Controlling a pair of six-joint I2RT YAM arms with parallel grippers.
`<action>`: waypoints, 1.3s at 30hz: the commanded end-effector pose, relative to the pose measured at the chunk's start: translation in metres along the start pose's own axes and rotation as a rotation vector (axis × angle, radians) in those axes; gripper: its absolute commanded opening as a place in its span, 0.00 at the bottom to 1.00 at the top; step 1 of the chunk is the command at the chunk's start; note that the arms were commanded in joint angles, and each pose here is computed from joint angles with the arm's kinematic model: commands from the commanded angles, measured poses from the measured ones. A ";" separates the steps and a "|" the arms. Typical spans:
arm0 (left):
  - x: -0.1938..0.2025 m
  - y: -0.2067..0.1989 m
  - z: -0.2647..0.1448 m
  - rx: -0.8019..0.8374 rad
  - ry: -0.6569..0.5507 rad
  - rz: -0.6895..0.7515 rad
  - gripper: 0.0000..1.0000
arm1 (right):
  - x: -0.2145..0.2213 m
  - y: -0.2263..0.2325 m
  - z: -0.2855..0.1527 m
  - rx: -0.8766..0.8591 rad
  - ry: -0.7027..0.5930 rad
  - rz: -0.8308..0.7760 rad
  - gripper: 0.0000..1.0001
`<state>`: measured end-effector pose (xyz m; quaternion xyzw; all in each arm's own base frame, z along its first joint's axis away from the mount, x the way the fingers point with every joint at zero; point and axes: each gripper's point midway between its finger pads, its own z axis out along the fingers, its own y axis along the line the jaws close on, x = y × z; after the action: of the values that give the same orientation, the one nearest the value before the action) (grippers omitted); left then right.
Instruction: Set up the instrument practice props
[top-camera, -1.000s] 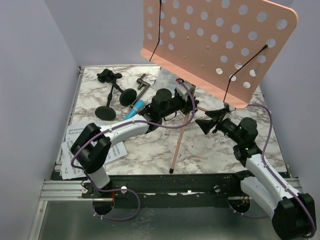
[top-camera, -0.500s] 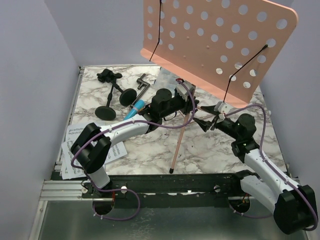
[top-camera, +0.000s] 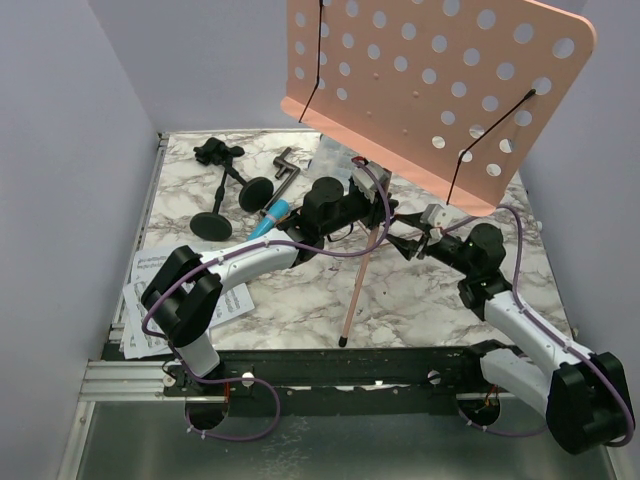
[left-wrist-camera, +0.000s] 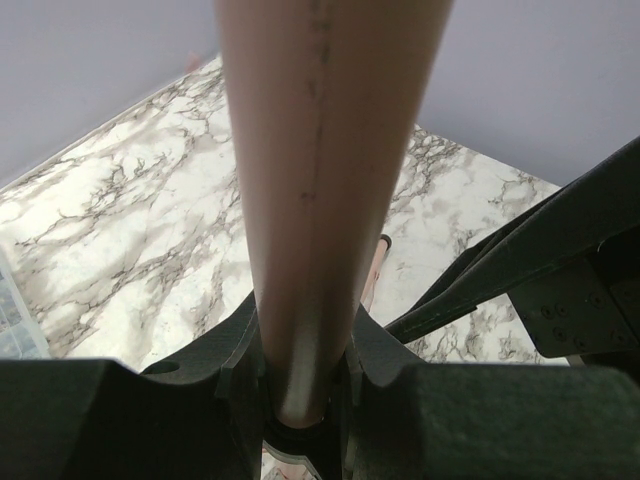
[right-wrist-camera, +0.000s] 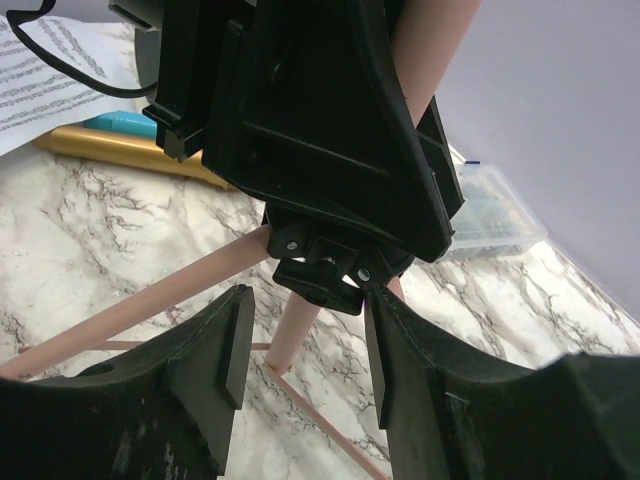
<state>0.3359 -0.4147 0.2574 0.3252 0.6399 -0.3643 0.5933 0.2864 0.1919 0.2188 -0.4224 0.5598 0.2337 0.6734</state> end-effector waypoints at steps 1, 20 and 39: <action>0.007 0.001 -0.002 0.000 0.020 -0.079 0.00 | -0.018 -0.009 0.007 0.020 -0.048 -0.052 0.54; 0.007 0.001 -0.002 0.000 0.020 -0.078 0.00 | 0.014 -0.012 0.009 0.260 0.034 0.805 0.17; 0.011 0.019 -0.001 -0.124 0.015 -0.125 0.00 | 0.005 0.016 0.006 0.261 0.149 1.545 0.52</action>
<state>0.3419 -0.4106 0.2576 0.3128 0.6458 -0.3575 0.5977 0.2703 0.2052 0.2069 0.2121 0.7054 0.6009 0.3103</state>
